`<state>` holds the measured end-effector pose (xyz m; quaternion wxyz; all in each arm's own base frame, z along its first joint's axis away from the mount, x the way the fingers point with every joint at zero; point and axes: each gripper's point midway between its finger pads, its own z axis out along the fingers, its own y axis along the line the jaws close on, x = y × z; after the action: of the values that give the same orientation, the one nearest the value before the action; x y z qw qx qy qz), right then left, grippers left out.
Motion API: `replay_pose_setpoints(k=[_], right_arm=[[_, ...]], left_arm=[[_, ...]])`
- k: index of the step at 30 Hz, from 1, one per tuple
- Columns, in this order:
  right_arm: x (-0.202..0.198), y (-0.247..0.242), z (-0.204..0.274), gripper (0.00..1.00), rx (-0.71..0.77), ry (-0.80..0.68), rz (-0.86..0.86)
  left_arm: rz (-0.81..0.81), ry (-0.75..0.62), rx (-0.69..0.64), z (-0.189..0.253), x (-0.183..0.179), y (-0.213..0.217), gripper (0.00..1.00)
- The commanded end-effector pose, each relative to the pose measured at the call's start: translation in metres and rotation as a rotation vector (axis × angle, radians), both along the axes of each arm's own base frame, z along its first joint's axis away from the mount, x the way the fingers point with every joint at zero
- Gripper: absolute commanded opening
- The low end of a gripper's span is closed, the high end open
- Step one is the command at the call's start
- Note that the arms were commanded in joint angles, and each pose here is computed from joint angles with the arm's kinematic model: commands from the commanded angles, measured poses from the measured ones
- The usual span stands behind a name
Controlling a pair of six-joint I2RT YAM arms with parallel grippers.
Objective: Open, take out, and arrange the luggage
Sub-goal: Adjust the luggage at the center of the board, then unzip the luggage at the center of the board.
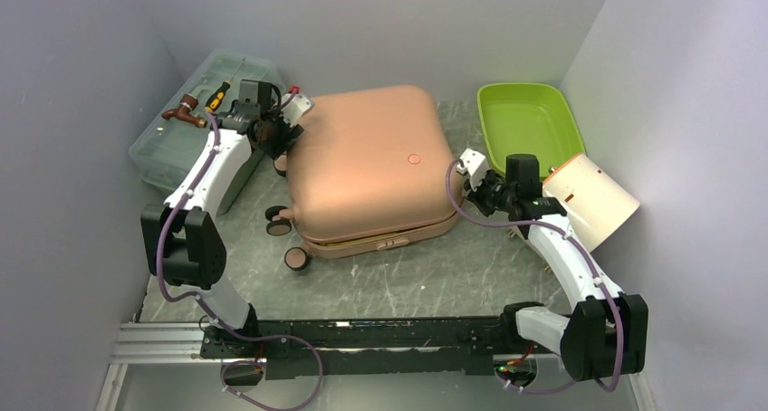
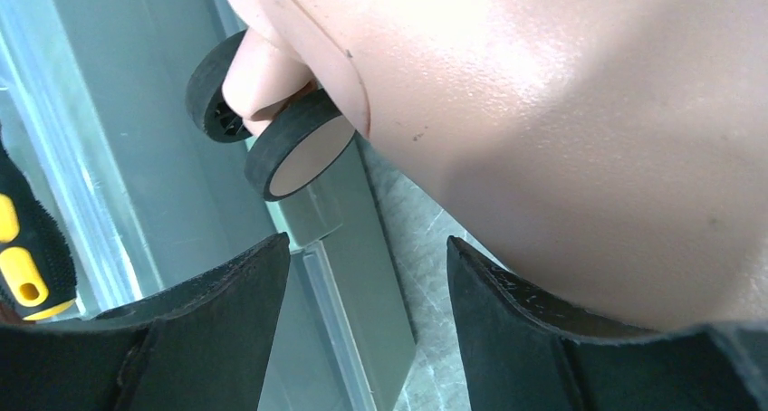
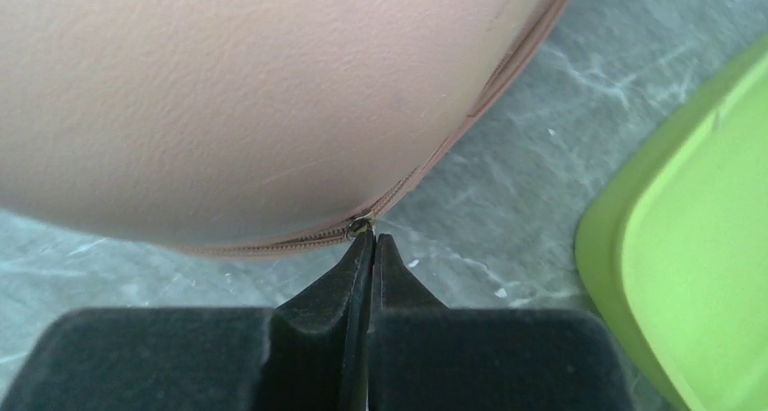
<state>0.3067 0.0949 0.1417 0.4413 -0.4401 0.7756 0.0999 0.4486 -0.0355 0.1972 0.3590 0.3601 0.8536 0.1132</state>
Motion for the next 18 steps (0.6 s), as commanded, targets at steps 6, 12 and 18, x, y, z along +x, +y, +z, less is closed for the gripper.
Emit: replay_pose_setpoints(k=[6,12,18], right_arm=[[0.057,-0.033,0.059,0.0,-0.001,-0.269,-0.232],[0.081,-0.028,0.046,0.0,-0.021,-0.239,-0.196],[0.113,-0.009,0.046,0.0,0.04,-0.253,-0.126]], left_arm=[[-0.201,0.122,-0.159,-0.011,-0.035,-0.076,0.7],[-0.224,0.111,-0.164,-0.002,-0.035,-0.088,0.7],[-0.239,0.119,-0.156,-0.006,-0.037,-0.095,0.7]])
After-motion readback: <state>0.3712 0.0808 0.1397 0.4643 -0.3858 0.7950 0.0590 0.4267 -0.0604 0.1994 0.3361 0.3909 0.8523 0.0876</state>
